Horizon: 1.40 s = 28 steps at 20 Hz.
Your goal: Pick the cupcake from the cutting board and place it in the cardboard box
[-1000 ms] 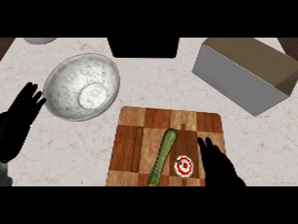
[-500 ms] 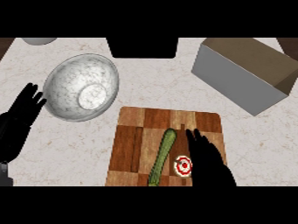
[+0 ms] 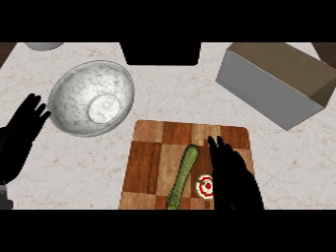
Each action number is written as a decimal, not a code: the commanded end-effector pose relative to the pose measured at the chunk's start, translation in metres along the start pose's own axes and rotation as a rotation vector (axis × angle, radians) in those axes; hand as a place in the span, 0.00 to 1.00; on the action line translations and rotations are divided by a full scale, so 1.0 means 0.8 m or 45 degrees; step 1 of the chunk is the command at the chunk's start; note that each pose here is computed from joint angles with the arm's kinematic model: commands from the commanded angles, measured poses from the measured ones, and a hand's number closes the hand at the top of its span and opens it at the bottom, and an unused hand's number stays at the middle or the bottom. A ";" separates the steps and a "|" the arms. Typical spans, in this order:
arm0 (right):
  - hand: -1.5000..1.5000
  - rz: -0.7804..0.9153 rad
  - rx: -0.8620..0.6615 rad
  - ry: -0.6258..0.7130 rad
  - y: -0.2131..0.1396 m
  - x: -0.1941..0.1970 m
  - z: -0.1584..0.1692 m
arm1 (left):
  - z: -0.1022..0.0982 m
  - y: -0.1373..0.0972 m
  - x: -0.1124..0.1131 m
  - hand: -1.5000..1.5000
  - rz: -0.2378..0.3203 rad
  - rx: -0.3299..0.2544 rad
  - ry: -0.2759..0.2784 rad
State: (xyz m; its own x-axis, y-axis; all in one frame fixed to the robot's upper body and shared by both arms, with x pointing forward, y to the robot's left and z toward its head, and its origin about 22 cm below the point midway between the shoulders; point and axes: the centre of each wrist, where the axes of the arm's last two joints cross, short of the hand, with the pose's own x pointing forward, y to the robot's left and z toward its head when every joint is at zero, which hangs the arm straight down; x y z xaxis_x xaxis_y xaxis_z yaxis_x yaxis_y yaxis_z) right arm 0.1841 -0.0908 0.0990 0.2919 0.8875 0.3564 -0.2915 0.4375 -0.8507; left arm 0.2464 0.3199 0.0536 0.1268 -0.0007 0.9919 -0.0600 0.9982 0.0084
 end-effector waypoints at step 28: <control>0.00 0.122 0.149 0.320 0.015 -0.005 -0.051 | -0.004 0.005 0.006 0.50 -0.006 0.020 -0.002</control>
State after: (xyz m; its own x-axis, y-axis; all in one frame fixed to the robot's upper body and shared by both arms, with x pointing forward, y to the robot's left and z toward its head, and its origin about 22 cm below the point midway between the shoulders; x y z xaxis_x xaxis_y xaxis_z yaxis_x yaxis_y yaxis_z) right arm 0.2027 -0.0854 0.0530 0.3635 0.8956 0.2566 -0.4028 0.3994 -0.8235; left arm 0.2479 0.3189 0.0502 0.1297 -0.0024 0.9916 -0.0641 0.9979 0.0108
